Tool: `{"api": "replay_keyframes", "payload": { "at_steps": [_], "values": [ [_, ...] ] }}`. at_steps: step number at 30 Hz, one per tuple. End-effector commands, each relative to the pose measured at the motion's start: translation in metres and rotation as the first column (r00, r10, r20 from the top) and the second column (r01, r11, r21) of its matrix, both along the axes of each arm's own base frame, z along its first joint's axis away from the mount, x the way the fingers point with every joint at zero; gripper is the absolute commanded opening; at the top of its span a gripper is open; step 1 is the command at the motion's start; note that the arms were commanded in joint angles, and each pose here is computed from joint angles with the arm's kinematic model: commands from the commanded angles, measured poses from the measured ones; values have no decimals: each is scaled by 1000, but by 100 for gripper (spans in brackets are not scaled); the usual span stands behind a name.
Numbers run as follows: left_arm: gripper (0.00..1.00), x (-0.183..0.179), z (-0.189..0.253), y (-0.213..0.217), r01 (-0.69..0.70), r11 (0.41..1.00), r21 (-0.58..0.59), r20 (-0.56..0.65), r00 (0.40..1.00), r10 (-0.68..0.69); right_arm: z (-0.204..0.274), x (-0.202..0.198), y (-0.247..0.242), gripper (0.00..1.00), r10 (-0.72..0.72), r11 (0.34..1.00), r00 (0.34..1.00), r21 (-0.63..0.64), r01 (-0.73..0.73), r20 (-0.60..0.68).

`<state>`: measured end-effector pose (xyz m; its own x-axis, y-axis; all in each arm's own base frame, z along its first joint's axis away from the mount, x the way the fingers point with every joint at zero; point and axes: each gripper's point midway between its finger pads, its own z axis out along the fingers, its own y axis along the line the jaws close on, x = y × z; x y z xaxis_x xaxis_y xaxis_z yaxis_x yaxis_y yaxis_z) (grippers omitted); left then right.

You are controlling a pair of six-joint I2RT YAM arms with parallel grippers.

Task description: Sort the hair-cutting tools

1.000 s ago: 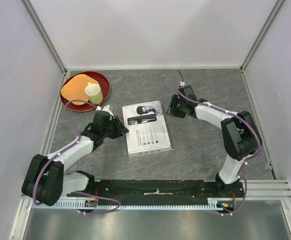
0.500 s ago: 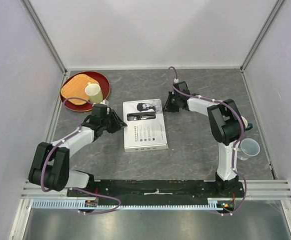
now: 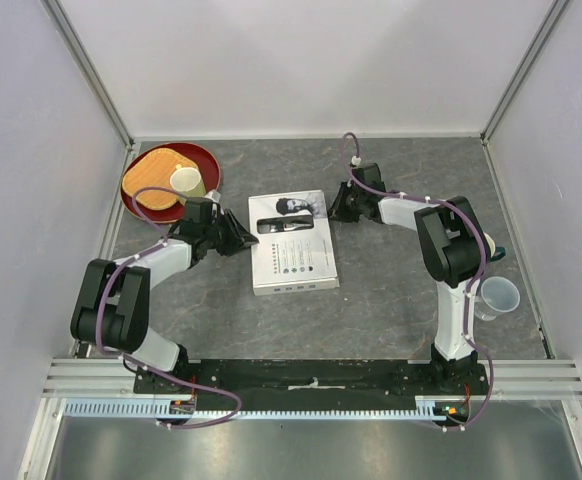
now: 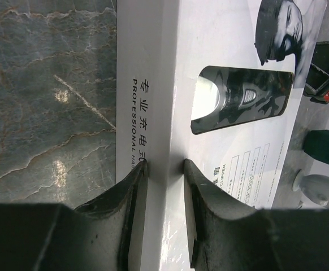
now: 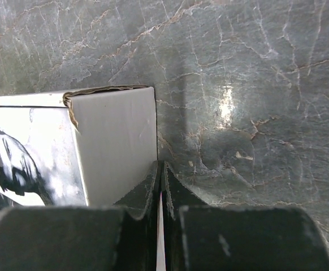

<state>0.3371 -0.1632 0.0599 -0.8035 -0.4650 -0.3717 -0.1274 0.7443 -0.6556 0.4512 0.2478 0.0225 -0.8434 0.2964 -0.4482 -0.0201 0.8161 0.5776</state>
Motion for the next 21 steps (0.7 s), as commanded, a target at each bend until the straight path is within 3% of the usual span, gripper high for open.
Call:
{"api": "replay_keyframes", "payload": {
  "at_steps": [1,6,8,9,10,13,16,21],
  "values": [
    [36,-13,-34,-1,57,997,48,-72,996,-53,15,-31,57,7,162,978,987,135,-161,4],
    [36,-11,-33,1,36,998,59,-69,997,-32,27,-30,61,6,147,982,989,113,-148,23],
    [38,-9,-30,5,11,997,77,-60,998,-6,24,-24,33,8,21,999,1000,-25,-21,1],
    [39,-7,-23,7,-5,997,77,-40,999,8,27,-11,7,8,-128,984,991,-124,131,33],
    [43,-6,-18,8,-15,997,81,-25,1000,17,33,-8,-8,9,-190,966,980,-168,197,57],
    [49,-6,-3,18,-66,992,103,15,998,65,75,-9,-48,23,-331,905,930,-225,360,158],
    [51,-5,14,30,-123,983,139,67,991,115,91,-17,-66,32,-353,875,918,-283,392,182],
    [52,-21,26,33,-113,984,137,83,991,103,81,-58,-77,33,-303,887,947,-331,321,104]
  ]
}}
